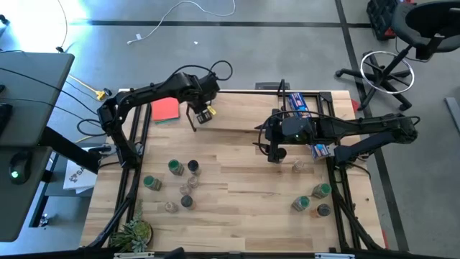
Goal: Shelf spices
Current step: Put the white seasoning bottle on the shelf aligned with the other white seasoning bottles, then put the black seasoning bottle on the shelf
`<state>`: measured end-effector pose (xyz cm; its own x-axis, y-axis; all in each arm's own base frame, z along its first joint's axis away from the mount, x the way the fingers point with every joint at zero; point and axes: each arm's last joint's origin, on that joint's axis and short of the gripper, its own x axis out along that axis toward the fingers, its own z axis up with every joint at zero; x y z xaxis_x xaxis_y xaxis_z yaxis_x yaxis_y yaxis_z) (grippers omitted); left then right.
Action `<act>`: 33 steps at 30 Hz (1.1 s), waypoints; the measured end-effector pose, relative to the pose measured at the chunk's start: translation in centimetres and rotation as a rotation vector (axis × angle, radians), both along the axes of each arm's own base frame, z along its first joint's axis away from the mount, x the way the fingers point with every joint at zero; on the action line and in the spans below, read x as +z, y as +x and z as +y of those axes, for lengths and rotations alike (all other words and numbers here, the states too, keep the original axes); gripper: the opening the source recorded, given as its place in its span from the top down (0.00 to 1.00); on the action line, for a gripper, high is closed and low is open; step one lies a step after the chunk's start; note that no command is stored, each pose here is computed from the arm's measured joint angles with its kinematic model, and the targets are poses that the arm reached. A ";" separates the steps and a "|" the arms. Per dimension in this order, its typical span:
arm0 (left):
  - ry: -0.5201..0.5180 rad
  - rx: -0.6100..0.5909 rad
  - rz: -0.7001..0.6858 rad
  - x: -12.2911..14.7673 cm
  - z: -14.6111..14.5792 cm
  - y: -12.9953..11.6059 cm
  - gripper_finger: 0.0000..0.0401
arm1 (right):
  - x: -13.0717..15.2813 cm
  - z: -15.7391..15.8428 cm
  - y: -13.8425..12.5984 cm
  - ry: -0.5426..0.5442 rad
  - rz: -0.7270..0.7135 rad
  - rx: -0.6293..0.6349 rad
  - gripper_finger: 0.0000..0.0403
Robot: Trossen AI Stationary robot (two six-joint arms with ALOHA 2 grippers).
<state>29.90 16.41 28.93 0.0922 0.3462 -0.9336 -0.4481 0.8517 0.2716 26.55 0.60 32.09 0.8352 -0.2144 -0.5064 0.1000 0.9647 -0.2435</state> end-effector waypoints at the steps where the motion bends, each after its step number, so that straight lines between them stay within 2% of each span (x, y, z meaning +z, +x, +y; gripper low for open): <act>1: -0.005 -0.004 -0.013 0.0 0.0 0.1 0.87 | 0.0 0.0 0.0 0.001 0.000 0.000 0.36; 20: 0.013 -0.072 -0.052 0.0 -0.2 0.9 0.87 | 0.0 0.0 0.0 0.001 0.000 -0.001 0.36; 29: 0.122 -0.140 -0.012 0.2 -1.1 1.7 0.87 | 0.0 0.0 0.0 0.000 0.000 0.000 0.36; 33: 0.199 -0.139 -0.001 1.4 -2.0 1.3 0.87 | 0.0 0.0 0.0 -0.001 0.001 0.000 0.36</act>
